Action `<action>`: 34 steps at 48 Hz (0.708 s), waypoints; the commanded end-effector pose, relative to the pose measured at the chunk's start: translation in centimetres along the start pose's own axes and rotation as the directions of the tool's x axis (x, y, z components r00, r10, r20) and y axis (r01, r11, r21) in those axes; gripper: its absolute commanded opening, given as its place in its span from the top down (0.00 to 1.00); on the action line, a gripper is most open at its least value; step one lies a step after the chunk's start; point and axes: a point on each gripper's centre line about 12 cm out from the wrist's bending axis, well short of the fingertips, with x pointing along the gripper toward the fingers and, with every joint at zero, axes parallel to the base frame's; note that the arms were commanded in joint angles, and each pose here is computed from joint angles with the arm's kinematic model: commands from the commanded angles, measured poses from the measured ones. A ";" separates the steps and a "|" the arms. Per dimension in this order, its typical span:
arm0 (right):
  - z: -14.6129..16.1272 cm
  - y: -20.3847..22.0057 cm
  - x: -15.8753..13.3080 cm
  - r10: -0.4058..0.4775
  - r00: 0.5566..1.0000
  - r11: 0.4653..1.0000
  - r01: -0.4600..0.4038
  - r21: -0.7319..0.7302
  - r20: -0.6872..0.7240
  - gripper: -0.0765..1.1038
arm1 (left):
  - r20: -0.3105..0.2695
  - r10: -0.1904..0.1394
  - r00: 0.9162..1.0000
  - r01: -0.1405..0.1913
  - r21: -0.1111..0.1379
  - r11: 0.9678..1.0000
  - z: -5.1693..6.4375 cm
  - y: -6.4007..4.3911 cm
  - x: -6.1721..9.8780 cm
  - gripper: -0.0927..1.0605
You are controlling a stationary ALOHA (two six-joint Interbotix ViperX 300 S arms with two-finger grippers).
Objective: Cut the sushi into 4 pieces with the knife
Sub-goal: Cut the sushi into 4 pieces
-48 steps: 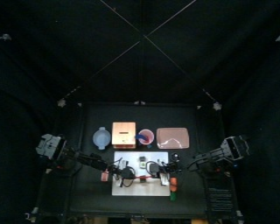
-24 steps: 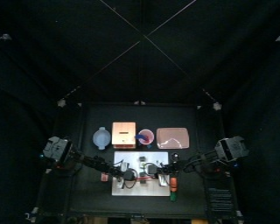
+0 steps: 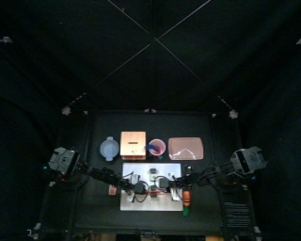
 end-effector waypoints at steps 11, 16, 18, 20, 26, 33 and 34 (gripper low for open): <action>1.1 -1.5 -0.7 -0.026 0.999 1.000 0.025 0.014 0.036 0.78 | 0.022 0.012 1.000 -0.013 0.051 0.999 1.0 1.3 -0.6 0.64; 1.1 -1.5 -0.7 -0.025 0.999 1.000 0.024 0.015 0.034 0.78 | 0.022 0.012 1.000 -0.013 0.051 0.999 1.0 1.3 -0.6 0.62; 1.1 -1.4 -0.8 -0.024 0.999 1.000 0.023 0.013 0.036 0.78 | 0.024 0.012 1.000 -0.013 0.051 0.999 1.0 1.3 -0.7 0.61; 1.2 -1.3 -0.8 -0.022 0.999 1.000 0.022 0.012 0.039 0.78 | 0.024 0.009 1.000 -0.010 0.055 0.998 1.1 1.1 -0.7 0.60; 1.5 -1.2 -1.1 -0.022 0.999 1.000 0.021 0.006 0.043 0.78 | 0.042 0.006 0.999 -0.009 0.061 0.998 1.7 1.0 -1.2 0.51; 2.0 -1.1 -1.7 -0.021 0.998 1.000 0.020 0.005 0.052 0.78 | 0.073 0.006 0.997 -0.010 0.061 0.998 2.7 0.9 -2.2 0.35; 2.0 -1.1 -1.9 -0.020 0.998 1.000 0.020 0.006 0.052 0.78 | 0.074 0.006 0.997 -0.011 0.060 0.998 2.8 0.9 -2.4 0.33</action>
